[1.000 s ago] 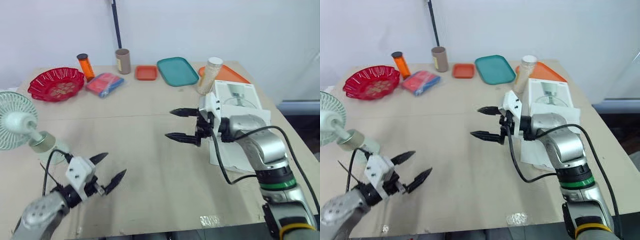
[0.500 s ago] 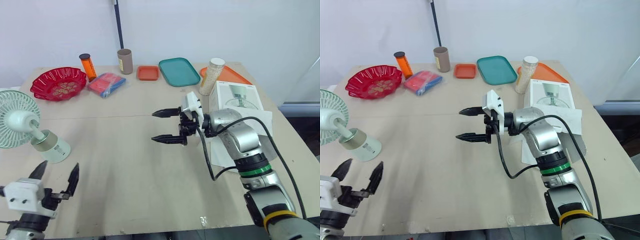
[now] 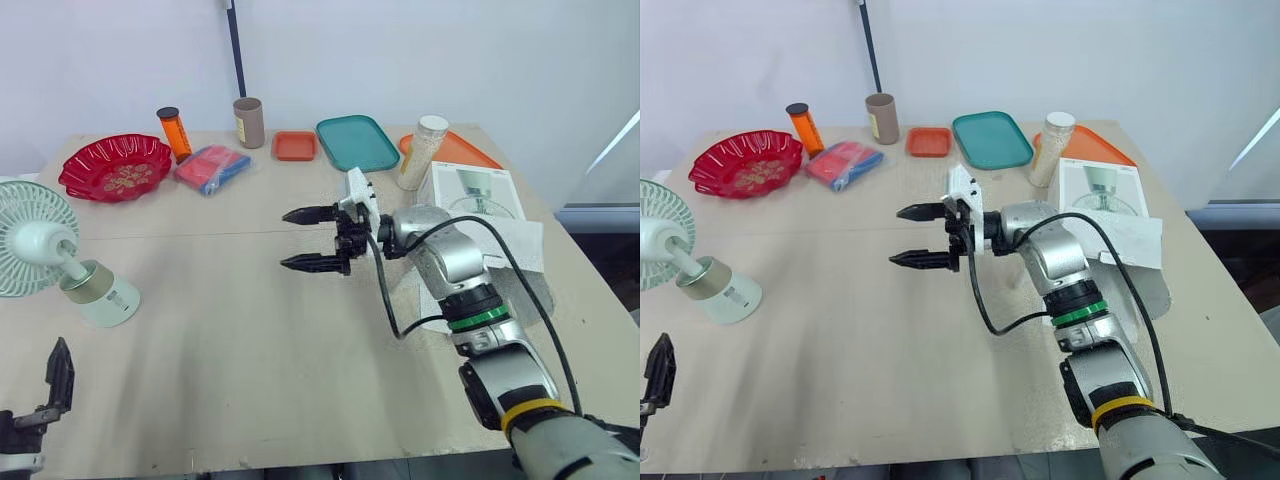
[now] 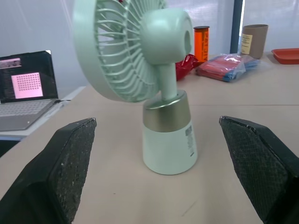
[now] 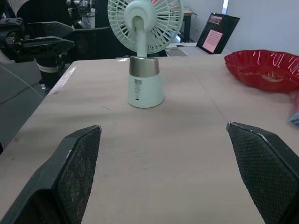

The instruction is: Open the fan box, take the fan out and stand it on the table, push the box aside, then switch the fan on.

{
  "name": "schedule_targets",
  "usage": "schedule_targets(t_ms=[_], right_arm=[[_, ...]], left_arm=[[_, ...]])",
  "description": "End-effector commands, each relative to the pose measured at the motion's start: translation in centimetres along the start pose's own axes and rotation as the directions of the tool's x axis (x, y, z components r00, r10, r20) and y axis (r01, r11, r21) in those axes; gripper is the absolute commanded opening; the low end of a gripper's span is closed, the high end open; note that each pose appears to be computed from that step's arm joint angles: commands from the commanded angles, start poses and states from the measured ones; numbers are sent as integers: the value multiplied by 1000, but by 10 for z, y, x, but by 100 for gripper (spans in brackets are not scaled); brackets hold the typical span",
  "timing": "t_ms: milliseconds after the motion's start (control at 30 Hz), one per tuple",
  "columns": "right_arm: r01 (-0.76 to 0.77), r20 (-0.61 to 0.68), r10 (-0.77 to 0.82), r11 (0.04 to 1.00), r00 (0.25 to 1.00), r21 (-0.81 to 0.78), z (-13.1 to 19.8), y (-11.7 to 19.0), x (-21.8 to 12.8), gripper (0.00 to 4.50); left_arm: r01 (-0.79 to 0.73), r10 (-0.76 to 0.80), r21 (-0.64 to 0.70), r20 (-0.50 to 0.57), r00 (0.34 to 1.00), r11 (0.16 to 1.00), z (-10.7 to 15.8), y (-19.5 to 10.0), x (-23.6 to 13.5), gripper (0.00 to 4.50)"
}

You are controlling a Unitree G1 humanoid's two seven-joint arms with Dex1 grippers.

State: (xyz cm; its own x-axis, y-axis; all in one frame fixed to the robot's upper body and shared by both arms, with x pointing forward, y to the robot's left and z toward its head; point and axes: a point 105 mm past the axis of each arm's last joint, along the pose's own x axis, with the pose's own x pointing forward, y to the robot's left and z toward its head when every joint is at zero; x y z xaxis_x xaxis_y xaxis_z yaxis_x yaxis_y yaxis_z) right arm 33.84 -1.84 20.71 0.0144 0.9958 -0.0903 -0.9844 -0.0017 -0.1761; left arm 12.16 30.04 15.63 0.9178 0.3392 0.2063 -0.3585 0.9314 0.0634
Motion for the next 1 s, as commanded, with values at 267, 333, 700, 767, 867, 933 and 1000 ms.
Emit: schedule_targets(t_ms=[267, 333, 700, 767, 867, 933, 1000], right_arm=[[-33, 10, 34, 998, 999, -53, 9, 3, 6, 443], [-32, 8, 32, 998, 999, -55, 7, 3, 7, 443], [-6, -3, 6, 998, 1000, -63, 3, 6, 4, 443], [1, -7, -2, 998, 1000, -64, 3, 6, 2, 443], [6, -9, -6, 998, 1000, -65, 2, 7, 2, 443], [12, -9, -12, 998, 1000, -68, 3, 7, 1, 443], [17, -5, -17, 997, 1000, -71, 4, 7, 1, 443]], left_arm=[[14, -21, 119, 55, 998, 993, 26, 36, 18, 450], [59, -65, 127, 43, 997, 990, 28, 39, 28, 450], [122, -126, 119, 24, 992, 985, 32, 57, 60, 450], [132, -135, 111, 19, 991, 985, 31, 57, 61, 450], [148, -150, 102, 17, 989, 984, 30, 58, 66, 450], [165, -166, 69, 24, 986, 984, 31, 57, 73, 450], [187, -188, 44, 25, 982, 981, 29, 52, 81, 450]])
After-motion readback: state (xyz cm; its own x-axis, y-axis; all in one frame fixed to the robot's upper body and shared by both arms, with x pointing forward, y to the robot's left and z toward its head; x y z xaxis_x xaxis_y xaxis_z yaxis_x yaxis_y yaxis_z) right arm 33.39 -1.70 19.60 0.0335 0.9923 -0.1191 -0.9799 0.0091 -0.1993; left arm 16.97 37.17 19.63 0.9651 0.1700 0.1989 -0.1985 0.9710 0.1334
